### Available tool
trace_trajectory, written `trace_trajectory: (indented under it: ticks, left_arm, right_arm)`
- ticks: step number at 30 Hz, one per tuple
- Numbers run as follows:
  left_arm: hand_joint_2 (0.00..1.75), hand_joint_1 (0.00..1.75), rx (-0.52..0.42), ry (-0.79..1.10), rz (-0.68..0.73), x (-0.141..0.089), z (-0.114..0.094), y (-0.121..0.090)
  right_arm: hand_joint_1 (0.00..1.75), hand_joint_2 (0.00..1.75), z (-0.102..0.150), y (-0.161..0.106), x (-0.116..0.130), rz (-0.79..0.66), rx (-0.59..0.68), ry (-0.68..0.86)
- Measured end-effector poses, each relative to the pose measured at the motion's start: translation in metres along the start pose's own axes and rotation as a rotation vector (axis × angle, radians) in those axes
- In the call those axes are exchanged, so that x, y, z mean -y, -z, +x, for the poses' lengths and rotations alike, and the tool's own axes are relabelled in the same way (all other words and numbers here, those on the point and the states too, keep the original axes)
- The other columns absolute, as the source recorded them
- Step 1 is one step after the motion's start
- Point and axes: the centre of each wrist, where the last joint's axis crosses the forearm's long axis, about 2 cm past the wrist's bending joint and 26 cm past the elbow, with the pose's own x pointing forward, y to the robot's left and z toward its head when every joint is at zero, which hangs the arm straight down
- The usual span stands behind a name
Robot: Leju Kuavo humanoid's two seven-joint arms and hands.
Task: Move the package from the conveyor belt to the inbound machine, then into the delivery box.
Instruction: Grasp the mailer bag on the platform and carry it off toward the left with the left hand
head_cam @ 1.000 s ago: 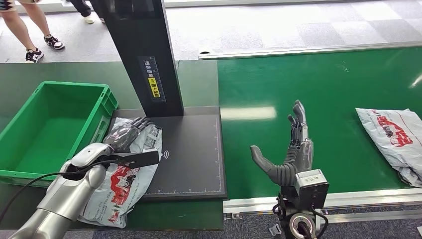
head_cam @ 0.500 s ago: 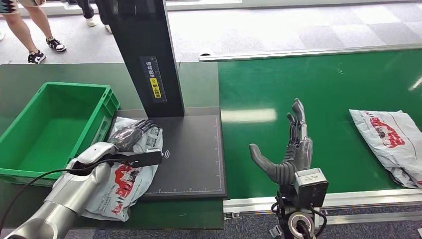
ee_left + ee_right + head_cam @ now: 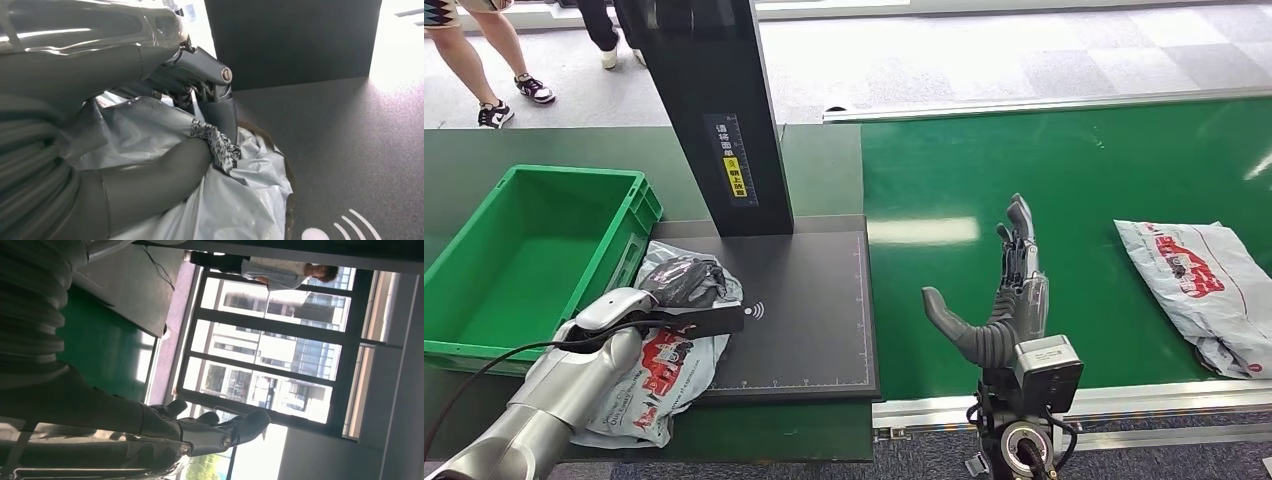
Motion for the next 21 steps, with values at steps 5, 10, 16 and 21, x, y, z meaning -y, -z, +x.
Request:
trace_trajectory:
  ticks: [5,10,16,21]
  left_arm:
    - [1.75,1.75,0.002,-0.001,-0.003,0.001,0.000,0.000]
    - [1.75,1.75,0.038,-0.027,0.016,0.002,0.000,-0.001]
    - [1.75,1.75,0.281,-0.164,0.277,-0.002,0.022,-0.015]
    - [1.75,1.75,0.398,-0.172,0.458,-0.026,0.048,-0.029]
  right_arm:
    - [0.00,1.75,0.000,0.000,-0.001,0.003,0.001,0.002]
    - [0.00,1.75,0.000,0.000,-0.001,-0.001,0.000,0.005]
    - [0.00,1.75,-0.001,0.000,0.000,-0.005,-0.002,0.011]
    - [0.00,1.75,-0.001,0.000,0.000,-0.007,-0.002,0.011]
